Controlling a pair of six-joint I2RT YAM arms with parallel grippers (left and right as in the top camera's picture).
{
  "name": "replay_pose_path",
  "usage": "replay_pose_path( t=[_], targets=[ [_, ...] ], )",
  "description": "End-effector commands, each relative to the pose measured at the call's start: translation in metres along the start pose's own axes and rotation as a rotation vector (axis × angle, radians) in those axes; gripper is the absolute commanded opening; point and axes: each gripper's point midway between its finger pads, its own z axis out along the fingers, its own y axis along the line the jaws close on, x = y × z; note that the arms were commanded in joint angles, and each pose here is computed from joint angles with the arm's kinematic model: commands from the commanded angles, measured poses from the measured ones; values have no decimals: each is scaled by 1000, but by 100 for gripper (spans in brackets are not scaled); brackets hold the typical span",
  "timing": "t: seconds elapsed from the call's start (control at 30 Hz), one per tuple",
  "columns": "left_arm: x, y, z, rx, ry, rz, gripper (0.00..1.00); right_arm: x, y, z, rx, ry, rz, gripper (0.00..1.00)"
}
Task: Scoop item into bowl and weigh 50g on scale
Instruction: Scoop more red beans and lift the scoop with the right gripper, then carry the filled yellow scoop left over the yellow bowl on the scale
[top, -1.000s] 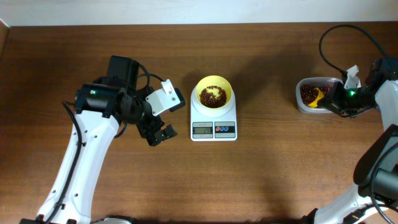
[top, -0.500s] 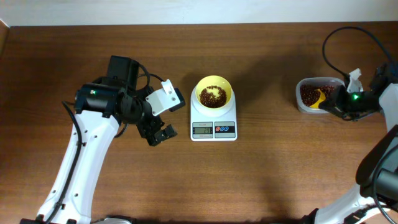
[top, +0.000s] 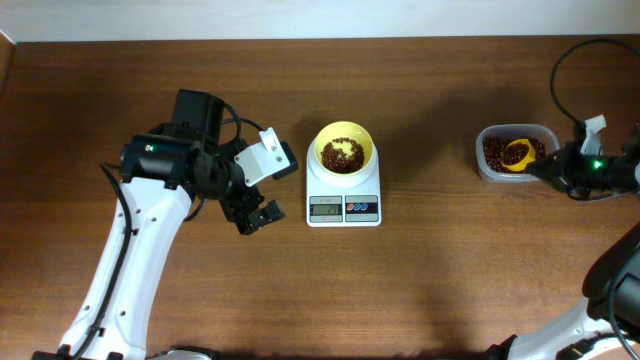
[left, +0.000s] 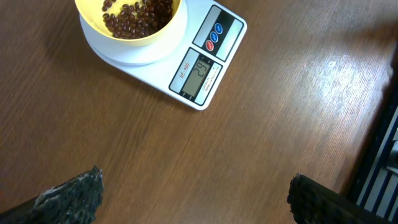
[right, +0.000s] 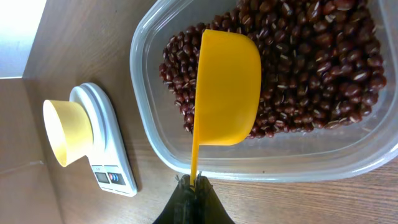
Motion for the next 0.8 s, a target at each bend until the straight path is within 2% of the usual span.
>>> replay_pose_path(
  t=[0.0, 0.13, 0.4, 0.77],
  targets=[
    [1, -1, 1, 9, -5, 8, 99, 7, 6, 0, -55, 21, -2, 4],
    [1, -1, 1, 9, -5, 8, 99, 5, 4, -2, -59, 9, -21, 4],
    [1, -1, 1, 9, -5, 8, 99, -4, 8, -22, -182, -67, 28, 4],
    [1, -1, 1, 9, -5, 8, 99, -9, 30, -29, -321, -97, 31, 4]
  ],
)
